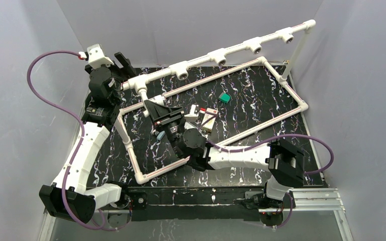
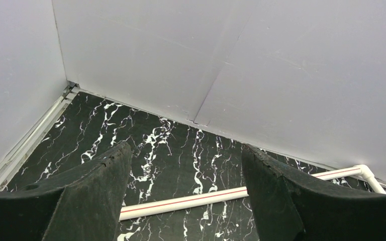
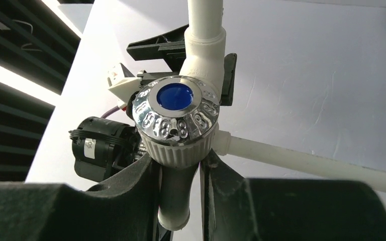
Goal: Install the water faucets
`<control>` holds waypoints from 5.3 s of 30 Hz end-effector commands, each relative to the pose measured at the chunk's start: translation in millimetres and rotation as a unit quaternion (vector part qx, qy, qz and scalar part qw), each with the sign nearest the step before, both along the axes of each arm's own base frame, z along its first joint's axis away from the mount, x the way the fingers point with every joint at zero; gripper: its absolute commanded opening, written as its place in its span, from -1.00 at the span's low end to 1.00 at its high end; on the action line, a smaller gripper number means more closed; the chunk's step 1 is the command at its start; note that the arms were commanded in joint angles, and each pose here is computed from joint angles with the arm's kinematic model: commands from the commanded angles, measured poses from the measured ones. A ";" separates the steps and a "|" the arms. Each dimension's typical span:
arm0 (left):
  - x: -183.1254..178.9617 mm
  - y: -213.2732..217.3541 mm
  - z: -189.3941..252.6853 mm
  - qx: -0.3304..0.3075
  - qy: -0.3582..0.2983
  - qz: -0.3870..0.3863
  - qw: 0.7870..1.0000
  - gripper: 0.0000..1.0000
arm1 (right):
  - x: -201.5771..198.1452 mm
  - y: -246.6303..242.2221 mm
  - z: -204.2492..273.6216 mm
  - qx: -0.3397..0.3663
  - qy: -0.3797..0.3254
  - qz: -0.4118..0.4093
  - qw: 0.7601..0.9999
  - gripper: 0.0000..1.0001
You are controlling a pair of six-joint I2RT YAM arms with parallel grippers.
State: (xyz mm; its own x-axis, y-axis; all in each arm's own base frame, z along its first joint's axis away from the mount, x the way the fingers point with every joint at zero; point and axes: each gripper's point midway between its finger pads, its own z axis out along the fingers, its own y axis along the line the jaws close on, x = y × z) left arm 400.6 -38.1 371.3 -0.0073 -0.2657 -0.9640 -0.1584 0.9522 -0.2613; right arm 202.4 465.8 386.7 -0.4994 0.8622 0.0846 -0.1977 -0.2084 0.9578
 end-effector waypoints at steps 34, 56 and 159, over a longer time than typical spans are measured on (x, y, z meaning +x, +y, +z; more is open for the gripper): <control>-42.8 -18.5 -172.1 0.061 0.288 -0.062 0.954 0.56 | -59.5 -70.8 37.8 -0.635 -0.708 -0.103 0.291 0.68; -40.2 -18.3 -173.8 0.066 0.293 -0.062 0.952 0.55 | -12.7 -19.6 50.7 -0.685 -0.687 -0.244 0.001 0.65; -42.2 -19.8 -171.2 0.063 0.289 -0.067 0.953 0.56 | -11.4 12.3 41.3 -0.707 -0.592 -0.326 0.207 0.58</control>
